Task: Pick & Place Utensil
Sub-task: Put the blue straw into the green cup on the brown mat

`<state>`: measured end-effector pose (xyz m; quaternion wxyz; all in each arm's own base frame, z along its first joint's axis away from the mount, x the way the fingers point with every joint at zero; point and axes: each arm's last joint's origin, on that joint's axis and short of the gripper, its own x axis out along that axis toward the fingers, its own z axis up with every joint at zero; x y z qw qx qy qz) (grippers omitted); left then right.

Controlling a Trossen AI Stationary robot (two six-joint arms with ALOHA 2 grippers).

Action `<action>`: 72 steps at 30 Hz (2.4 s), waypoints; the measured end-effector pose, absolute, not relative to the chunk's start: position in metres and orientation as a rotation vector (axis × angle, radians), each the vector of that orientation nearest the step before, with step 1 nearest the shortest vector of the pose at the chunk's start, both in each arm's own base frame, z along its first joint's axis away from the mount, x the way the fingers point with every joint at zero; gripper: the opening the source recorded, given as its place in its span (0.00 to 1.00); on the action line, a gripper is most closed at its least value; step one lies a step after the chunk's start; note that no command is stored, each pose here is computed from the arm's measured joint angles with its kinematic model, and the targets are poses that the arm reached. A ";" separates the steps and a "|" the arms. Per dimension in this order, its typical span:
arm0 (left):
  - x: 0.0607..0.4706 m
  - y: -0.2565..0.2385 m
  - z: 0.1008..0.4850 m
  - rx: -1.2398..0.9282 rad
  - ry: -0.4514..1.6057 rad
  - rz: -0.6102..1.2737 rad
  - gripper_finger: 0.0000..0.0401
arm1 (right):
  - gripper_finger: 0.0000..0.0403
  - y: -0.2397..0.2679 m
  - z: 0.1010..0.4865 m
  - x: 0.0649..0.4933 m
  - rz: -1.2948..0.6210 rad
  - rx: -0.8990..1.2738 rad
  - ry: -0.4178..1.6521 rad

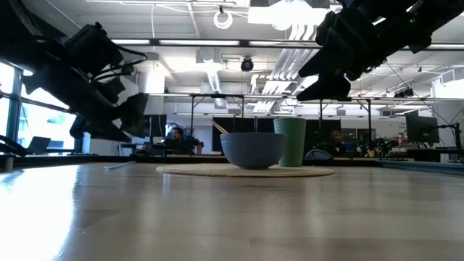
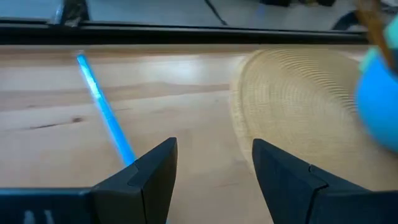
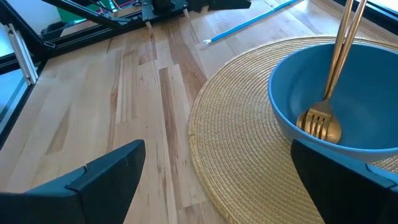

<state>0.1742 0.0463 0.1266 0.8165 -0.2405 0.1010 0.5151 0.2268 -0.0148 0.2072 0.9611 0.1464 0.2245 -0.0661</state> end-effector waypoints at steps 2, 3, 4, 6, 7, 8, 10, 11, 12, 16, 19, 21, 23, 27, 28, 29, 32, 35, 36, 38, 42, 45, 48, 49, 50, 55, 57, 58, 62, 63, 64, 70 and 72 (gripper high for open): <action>0.174 0.047 0.123 -0.497 0.220 1.138 0.52 | 0.99 -0.015 0.207 0.227 -0.134 0.297 0.455; 0.173 0.047 0.122 -0.489 0.212 1.159 0.52 | 0.99 -0.015 0.207 0.227 -0.134 0.297 0.455; 0.173 0.048 0.122 -0.483 0.201 1.180 0.52 | 0.99 -0.015 0.207 0.227 -0.134 0.297 0.455; 0.172 0.048 0.121 -0.467 0.189 1.210 0.52 | 0.99 -0.015 0.207 0.227 -0.134 0.297 0.455; 0.172 0.049 0.122 -0.457 0.188 1.223 0.52 | 0.99 -0.015 0.207 0.227 -0.134 0.297 0.455; 0.173 0.049 0.123 -0.448 0.194 1.235 0.52 | 0.99 -0.015 0.207 0.227 -0.134 0.297 0.455; 0.176 0.053 0.127 -0.437 0.223 1.259 0.52 | 0.99 -0.015 0.207 0.227 -0.134 0.297 0.455; 0.177 0.056 0.129 -0.437 0.251 1.269 0.52 | 0.99 -0.015 0.207 0.227 -0.134 0.297 0.455; 0.179 0.060 0.132 -0.440 0.278 1.283 0.52 | 0.99 -0.015 0.207 0.227 -0.134 0.297 0.455; 0.180 0.074 0.139 -0.478 0.331 1.321 0.52 | 0.99 -0.015 0.207 0.227 -0.134 0.297 0.455; 0.178 0.079 0.138 -0.514 0.326 1.336 0.52 | 0.99 -0.015 0.207 0.227 -0.134 0.297 0.455; 0.177 0.079 0.137 -0.512 0.338 1.345 0.52 | 0.99 -0.015 0.207 0.227 -0.134 0.297 0.455; 0.176 0.078 0.133 -0.514 0.346 1.353 0.52 | 0.99 -0.015 0.207 0.227 -0.134 0.297 0.455; 0.176 0.079 0.124 -0.513 0.370 1.384 0.52 | 0.99 -0.015 0.207 0.227 -0.134 0.297 0.455; 0.177 0.079 0.121 -0.517 0.376 1.391 0.52 | 0.99 -0.015 0.207 0.227 -0.134 0.297 0.455; 0.178 0.079 0.118 -0.523 0.376 1.395 0.52 | 0.99 -0.015 0.207 0.227 -0.134 0.297 0.455; 0.181 0.080 0.109 -0.533 0.386 1.409 0.52 | 0.99 -0.015 0.207 0.227 -0.134 0.297 0.455; 0.182 0.081 0.102 -0.554 0.386 1.424 0.52 | 0.99 -0.015 0.207 0.227 -0.134 0.297 0.455; 0.183 0.080 0.100 -0.563 0.392 1.425 0.52 | 0.99 -0.015 0.207 0.227 -0.134 0.297 0.455; 0.185 0.081 0.096 -0.579 0.394 1.413 0.52 | 0.99 -0.015 0.207 0.227 -0.134 0.297 0.455; 0.187 0.081 0.092 -0.590 0.396 1.402 0.49 | 0.99 -0.015 0.207 0.227 -0.134 0.297 0.455; 0.187 0.081 0.089 -0.589 0.397 1.416 0.42 | 0.99 -0.015 0.207 0.227 -0.134 0.297 0.455; 0.187 0.081 0.087 -0.585 0.403 1.428 0.33 | 0.99 -0.015 0.207 0.227 -0.134 0.297 0.455; 0.187 0.081 0.086 -0.584 0.404 1.429 0.30 | 0.99 -0.015 0.207 0.227 -0.134 0.297 0.455; 0.187 0.081 0.086 -0.585 0.405 1.428 0.27 | 0.99 -0.015 0.207 0.227 -0.134 0.297 0.455; 0.187 0.081 0.086 -0.599 0.408 1.417 0.13 | 0.99 -0.015 0.207 0.227 -0.134 0.297 0.455; 0.188 0.081 0.086 -0.607 0.412 1.409 0.08 | 0.99 -0.015 0.207 0.227 -0.134 0.297 0.455; 0.188 0.081 0.086 -0.609 0.415 1.404 0.06 | 0.99 -0.015 0.207 0.227 -0.135 0.297 0.455; 0.191 0.073 0.086 -0.593 0.431 1.360 0.01 | 0.99 -0.015 0.207 0.227 -0.134 0.297 0.455; 0.192 0.070 0.086 -0.588 0.433 1.346 0.01 | 0.99 -0.015 0.207 0.227 -0.135 0.297 0.455; 0.194 0.067 0.086 -0.582 0.434 1.333 0.01 | 0.99 -0.015 0.207 0.227 -0.134 0.297 0.455; 0.198 0.051 0.094 -0.577 0.449 1.223 0.01 | 0.99 -0.015 0.207 0.227 -0.134 0.297 0.455; 0.199 0.046 0.100 -0.577 0.445 1.174 0.01 | 0.99 -0.015 0.207 0.227 -0.134 0.297 0.455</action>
